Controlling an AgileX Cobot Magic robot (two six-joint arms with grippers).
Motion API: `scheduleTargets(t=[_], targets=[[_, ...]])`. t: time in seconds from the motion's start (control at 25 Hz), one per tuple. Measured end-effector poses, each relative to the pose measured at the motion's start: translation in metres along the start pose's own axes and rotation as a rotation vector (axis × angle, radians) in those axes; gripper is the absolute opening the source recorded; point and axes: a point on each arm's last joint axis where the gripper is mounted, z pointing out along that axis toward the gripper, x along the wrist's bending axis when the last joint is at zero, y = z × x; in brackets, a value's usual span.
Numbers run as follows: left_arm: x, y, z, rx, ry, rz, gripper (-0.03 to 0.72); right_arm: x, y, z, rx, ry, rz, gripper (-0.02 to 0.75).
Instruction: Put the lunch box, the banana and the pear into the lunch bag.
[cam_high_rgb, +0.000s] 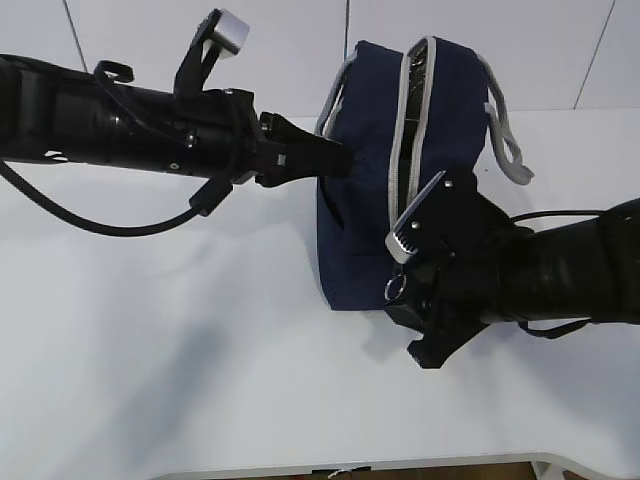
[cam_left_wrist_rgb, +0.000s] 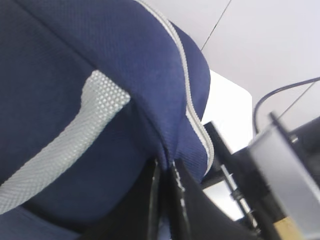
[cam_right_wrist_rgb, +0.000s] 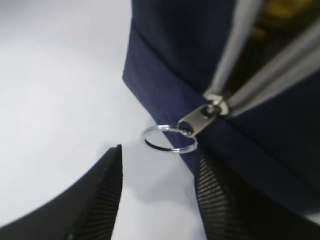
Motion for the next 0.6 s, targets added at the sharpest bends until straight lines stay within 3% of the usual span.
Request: scheduleTargets(t=[0.32,0.6], targets=[[0.000,0.000,0.000,0.000,-0.002,0.000,-0.009,0.001,0.006,0.015,-0.030,0.064,0.014,0.398],[0.000,0.000,0.000,0.000,-0.002,-0.002,-0.009,0.000,0.011,0.015,-0.046,0.065,0.017,0.398]])
